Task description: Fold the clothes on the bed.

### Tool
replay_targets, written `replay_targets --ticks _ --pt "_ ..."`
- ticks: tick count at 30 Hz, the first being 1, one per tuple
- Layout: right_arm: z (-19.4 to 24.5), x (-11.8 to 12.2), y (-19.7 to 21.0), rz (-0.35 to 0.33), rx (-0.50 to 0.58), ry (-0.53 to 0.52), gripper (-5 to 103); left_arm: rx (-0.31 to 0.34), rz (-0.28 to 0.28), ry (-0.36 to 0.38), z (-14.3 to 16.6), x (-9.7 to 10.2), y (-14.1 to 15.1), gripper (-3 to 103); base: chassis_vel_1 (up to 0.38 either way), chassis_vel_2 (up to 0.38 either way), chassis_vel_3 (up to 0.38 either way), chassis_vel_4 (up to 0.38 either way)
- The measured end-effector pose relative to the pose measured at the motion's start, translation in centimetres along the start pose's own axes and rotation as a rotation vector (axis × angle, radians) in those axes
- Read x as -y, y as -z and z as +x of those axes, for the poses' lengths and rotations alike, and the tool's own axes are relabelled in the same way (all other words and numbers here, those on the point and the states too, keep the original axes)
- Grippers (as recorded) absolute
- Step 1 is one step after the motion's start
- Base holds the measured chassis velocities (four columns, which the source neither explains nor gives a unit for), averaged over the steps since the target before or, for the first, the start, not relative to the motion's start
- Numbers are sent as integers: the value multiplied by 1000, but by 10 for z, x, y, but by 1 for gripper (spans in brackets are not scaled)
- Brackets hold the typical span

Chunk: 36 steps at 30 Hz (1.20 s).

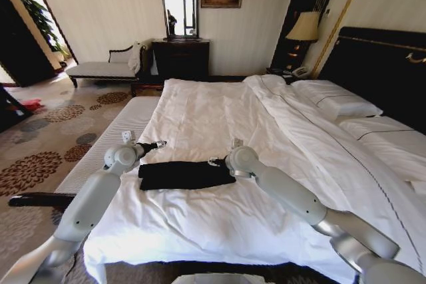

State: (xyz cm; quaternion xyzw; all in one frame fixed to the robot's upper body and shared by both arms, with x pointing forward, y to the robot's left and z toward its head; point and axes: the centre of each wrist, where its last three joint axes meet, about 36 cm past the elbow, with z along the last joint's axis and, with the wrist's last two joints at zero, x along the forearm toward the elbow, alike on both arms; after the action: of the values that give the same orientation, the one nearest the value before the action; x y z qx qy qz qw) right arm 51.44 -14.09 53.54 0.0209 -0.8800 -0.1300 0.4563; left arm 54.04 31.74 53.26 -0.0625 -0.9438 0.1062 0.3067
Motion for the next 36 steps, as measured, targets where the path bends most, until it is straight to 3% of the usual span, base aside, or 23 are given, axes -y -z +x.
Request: replay_targets --ticks 8,13,18,22,28,31,33,36 --pt "-5 13 8 -22 21 -10 100 -100 -9 11 -6 -6 -32 100 0 0 0 0" --pt "-9 11 3 -19 21 -12 100 -165 25 -21 -10 -2 -63 100 0 0 0 0" --pt "-11 13 1 -17 22 -18 100 -199 47 -59 9 5 -88 100 0 0 0 0" --pt "-13 17 2 -18 31 -26 100 -218 21 -75 35 9 -104 100 0 0 0 0" --pt "-11 31 7 -47 58 -40 100 -264 -84 -75 73 21 -129 100 0 0 0 0" --pt "-10 33 9 -53 68 -42 100 -258 -108 -75 84 22 -129 100 0 0 0 0" --pt "-9 34 10 -56 75 -40 100 -208 -128 -73 95 24 -115 100 0 0 0 0" --pt "-9 33 13 -60 82 -36 100 -134 -113 -87 101 27 -92 100 0 0 0 0"
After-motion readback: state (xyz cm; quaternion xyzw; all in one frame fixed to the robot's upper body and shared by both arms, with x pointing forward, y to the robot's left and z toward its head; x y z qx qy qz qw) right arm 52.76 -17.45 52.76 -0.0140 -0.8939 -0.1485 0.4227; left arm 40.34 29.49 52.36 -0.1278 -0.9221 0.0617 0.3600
